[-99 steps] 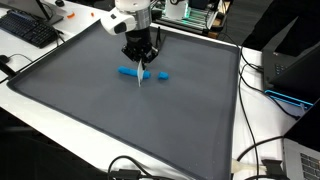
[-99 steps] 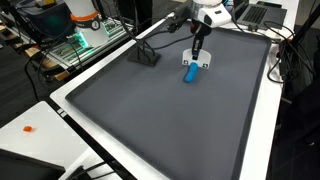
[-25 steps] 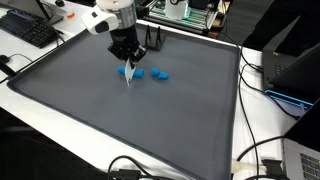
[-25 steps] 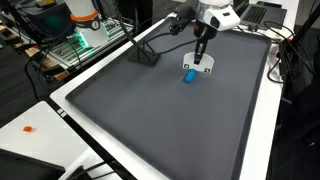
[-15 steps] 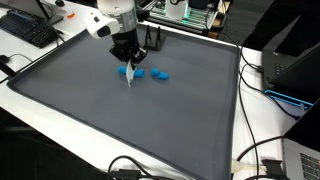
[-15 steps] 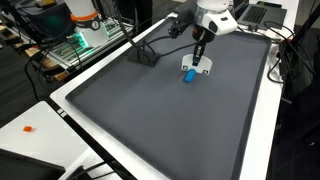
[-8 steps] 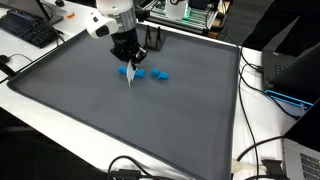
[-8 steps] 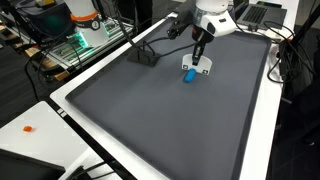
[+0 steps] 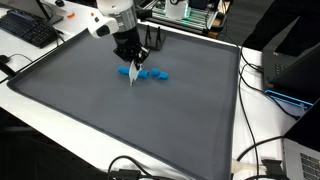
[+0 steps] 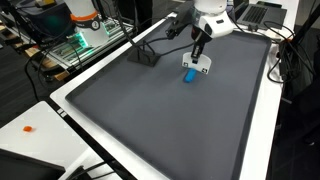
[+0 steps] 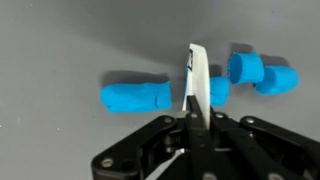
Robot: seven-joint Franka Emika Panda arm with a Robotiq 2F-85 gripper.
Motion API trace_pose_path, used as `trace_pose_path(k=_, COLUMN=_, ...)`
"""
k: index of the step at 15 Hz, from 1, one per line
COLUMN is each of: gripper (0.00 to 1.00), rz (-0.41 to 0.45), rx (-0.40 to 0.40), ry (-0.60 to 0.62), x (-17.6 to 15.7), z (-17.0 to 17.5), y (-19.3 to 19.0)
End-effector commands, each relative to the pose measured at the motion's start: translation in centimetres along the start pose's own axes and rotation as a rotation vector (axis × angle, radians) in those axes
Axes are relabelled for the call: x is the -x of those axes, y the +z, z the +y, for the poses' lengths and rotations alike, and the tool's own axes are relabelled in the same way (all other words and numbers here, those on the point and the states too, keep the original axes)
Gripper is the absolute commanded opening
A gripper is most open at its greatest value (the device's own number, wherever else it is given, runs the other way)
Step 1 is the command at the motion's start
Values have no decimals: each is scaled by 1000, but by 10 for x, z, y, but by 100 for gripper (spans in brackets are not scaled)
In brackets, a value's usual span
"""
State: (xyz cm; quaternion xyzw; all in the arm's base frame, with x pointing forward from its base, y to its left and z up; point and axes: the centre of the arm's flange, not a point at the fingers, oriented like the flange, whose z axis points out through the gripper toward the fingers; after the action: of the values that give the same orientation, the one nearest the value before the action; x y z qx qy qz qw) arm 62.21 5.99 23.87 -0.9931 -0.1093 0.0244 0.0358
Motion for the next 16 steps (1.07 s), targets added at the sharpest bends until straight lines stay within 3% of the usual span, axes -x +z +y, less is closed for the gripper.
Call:
trace_pose_path(k=1, gripper=1, rz=-23, rx=-36, ry=0, x=18, z=-9, y=10)
trace_pose_path(k=16, gripper=1, rz=63, rx=45, ry=-32, x=12, z=-2, y=-53)
